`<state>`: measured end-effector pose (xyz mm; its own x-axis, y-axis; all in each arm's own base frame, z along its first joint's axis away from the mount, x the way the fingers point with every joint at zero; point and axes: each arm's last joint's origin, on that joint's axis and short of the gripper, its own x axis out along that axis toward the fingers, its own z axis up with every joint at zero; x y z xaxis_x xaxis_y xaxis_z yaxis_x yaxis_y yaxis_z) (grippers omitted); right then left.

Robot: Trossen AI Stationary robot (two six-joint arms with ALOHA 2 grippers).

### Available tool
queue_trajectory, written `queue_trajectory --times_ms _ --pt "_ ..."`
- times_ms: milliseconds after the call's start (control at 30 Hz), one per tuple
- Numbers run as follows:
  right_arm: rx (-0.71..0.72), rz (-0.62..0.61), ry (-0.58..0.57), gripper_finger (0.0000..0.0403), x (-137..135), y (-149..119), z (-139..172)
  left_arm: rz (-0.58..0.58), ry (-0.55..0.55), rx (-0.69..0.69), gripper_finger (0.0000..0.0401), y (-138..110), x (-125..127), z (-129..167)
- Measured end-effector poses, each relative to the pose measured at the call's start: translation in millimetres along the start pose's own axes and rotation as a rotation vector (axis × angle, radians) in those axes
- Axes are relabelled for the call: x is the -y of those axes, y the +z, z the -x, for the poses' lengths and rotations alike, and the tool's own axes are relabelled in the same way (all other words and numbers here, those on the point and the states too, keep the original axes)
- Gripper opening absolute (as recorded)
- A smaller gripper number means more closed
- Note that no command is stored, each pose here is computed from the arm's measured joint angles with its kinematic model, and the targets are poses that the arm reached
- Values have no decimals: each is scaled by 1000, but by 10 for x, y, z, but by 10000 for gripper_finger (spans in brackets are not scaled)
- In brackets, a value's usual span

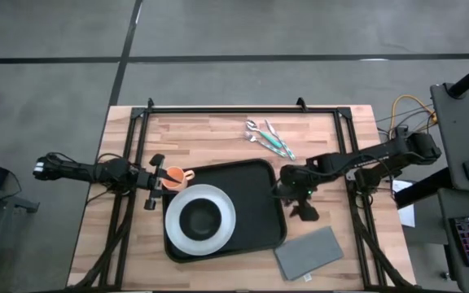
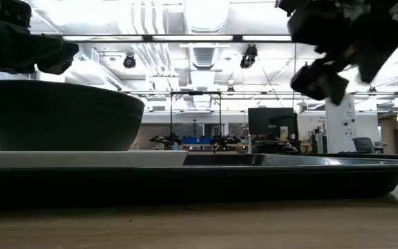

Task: Set up tray
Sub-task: Put the gray napkin on the black tray to the right of the white plate

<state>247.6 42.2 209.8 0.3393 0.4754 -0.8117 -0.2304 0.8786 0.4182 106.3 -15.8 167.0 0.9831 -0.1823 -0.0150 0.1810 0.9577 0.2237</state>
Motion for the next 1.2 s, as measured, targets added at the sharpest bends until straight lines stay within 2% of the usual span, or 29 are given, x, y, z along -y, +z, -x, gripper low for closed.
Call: queue_trajectory --times_ms 67,167,467,800,1200 --pt "-15 -22 53 194 -42 -16 -20 0 0 0 116 0 0 0" --pt "-46 -10 66 194 -84 -59 -88 0 0 0 116 0 0 0" --pt "-131 -52 84 194 -194 -181 -288 0 0 0 116 0 0 0" --pt "-161 -35 97 194 -284 -224 -535 0 0 0 116 0 0 0" --pt "-284 -9 84 194 -335 -331 -969 0 0 -1 116 -1 0 -1"
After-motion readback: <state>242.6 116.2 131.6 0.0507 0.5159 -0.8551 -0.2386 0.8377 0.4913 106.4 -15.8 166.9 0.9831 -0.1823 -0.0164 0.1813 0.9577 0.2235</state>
